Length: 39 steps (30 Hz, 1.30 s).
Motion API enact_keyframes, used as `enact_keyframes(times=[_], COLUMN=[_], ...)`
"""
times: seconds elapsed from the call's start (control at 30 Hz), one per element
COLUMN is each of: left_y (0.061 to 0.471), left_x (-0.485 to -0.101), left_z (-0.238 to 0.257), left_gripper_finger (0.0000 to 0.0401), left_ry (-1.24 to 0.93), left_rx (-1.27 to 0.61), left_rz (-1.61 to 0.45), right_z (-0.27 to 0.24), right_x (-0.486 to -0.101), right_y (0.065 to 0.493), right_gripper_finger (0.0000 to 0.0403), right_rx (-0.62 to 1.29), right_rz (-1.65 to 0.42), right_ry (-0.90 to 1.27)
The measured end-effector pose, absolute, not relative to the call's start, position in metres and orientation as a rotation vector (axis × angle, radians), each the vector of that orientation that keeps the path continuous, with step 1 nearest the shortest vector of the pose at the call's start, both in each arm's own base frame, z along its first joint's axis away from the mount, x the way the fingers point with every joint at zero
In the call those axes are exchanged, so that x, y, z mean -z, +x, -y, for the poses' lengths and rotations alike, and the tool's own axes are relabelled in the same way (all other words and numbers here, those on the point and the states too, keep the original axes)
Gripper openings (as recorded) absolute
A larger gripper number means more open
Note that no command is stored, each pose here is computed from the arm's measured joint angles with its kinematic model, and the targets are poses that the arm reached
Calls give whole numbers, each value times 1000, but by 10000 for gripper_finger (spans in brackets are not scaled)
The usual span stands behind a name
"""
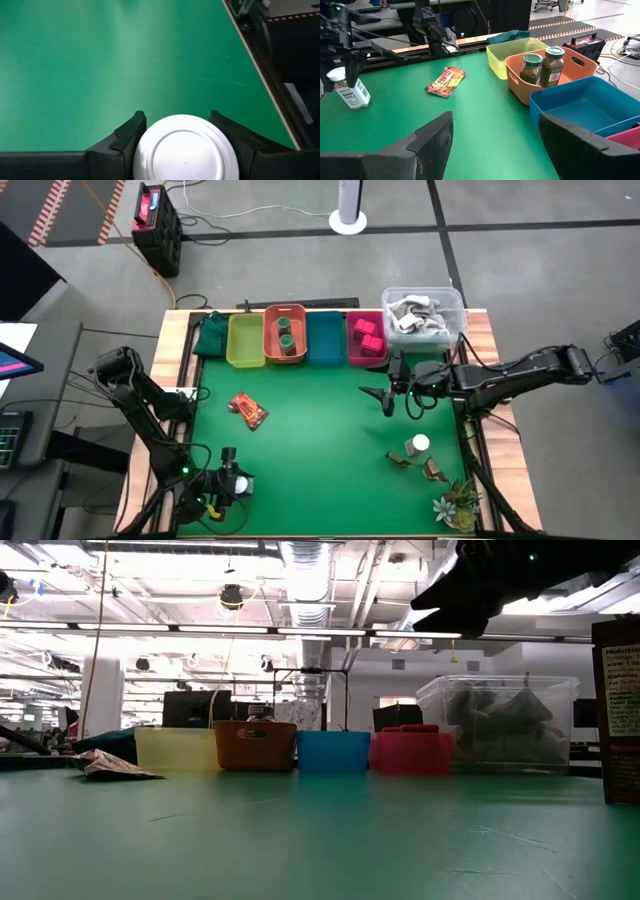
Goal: Sort spices by type
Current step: Put the left white spice bottle into the blue bin
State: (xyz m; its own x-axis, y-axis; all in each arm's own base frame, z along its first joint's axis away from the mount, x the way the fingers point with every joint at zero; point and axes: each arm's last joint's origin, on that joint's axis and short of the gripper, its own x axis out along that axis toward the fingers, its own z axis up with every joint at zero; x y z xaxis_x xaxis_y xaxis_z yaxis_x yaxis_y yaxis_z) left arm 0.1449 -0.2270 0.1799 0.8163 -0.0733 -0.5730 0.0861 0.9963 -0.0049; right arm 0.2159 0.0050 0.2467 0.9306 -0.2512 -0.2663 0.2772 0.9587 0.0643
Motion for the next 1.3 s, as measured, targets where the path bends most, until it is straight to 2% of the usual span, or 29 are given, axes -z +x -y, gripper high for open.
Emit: enact_keyframes(times=[0.37,0.67,1.0,1.3], left_y=[181,225,282,292], left_x=[-185,-201,-221,-234], left_z=[197,147,56,-35], left_gripper_finger=[185,185,185,185], left_ry=[182,240,195,124], left_rx=[29,-56,-94,-150], left_rz=[-628,-595,-446,-336], right_z=[-5,-5,-3,-1], right_x=[-247,-247,-247,-250], right_y=[216,216,216,200], right_gripper_finger=[317,317,317,317], right_rx=[269,277,280,280], right_rz=[-260,-254,-259,-320], right_ry=[94,141,102,43])
